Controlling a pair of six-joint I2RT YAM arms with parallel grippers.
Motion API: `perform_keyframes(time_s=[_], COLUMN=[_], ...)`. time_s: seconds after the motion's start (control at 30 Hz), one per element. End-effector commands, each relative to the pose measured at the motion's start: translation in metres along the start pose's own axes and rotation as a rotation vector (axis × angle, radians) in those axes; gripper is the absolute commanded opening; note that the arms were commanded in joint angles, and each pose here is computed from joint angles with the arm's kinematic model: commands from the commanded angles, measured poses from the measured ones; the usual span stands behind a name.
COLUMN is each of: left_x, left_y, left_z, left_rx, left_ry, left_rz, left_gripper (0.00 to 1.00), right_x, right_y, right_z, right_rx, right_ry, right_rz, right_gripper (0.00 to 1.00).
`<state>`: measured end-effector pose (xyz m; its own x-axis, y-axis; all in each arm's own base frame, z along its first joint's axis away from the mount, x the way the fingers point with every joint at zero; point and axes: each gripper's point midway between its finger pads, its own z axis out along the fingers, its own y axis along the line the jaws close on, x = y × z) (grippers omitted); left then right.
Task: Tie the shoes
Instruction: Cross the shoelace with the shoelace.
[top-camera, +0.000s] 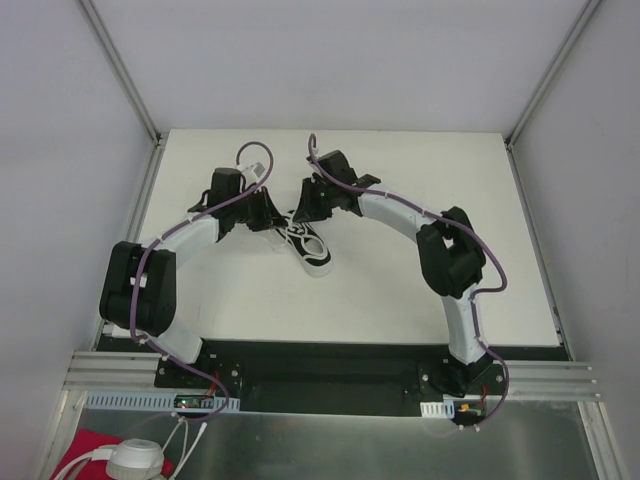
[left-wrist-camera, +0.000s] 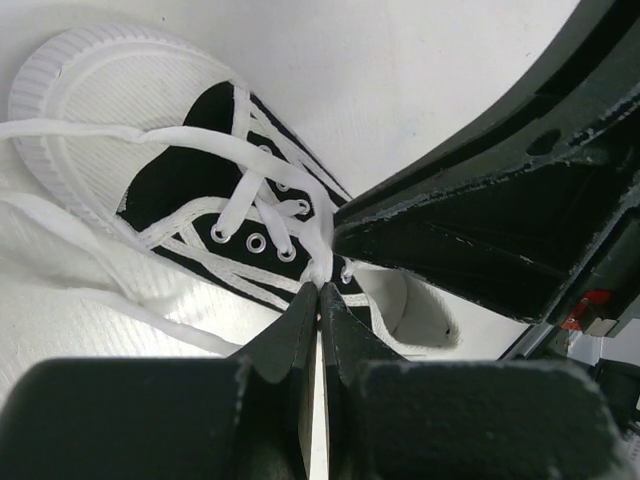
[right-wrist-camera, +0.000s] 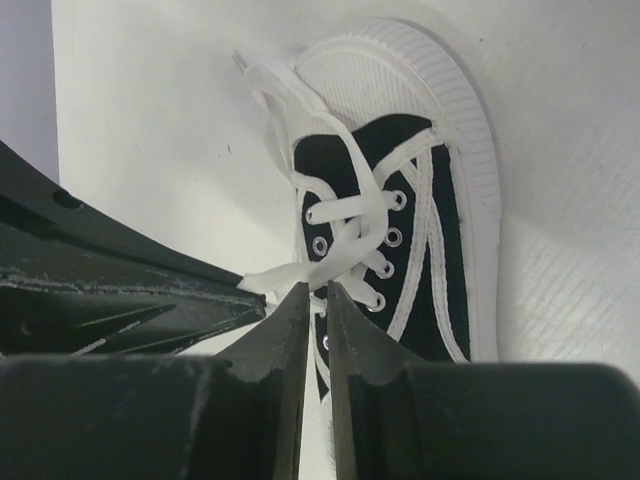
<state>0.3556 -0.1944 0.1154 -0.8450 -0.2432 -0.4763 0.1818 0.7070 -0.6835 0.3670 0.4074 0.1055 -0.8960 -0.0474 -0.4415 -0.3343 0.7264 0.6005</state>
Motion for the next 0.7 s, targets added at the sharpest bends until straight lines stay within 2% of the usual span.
perform_keyframes(time_s=[0.0, 0.3, 0.67], left_x=[-0.004, -0.004, -0.006], left_y=[0.004, 0.005, 0.004], left_z=[0.003, 0.004, 0.004], left_rx=[0.0, 0.0, 0.002], left_ry=[0.008, 0.013, 0.009], left_rz=[-0.002, -0.002, 0.001], left_gripper=[0.0, 0.0, 0.0], right_x=[-0.009, -0.001, 0.003], right_y=[0.011, 0.001, -0.001], right_z=[-0.028, -0.037, -0.027], right_rx=[-0.004, 0.021, 0.023], right_ry=[-0.056, -0.087, -0.057], right_rz=[-0.037, -0.023, -0.027], right_gripper=[0.16, 0.19, 0.19])
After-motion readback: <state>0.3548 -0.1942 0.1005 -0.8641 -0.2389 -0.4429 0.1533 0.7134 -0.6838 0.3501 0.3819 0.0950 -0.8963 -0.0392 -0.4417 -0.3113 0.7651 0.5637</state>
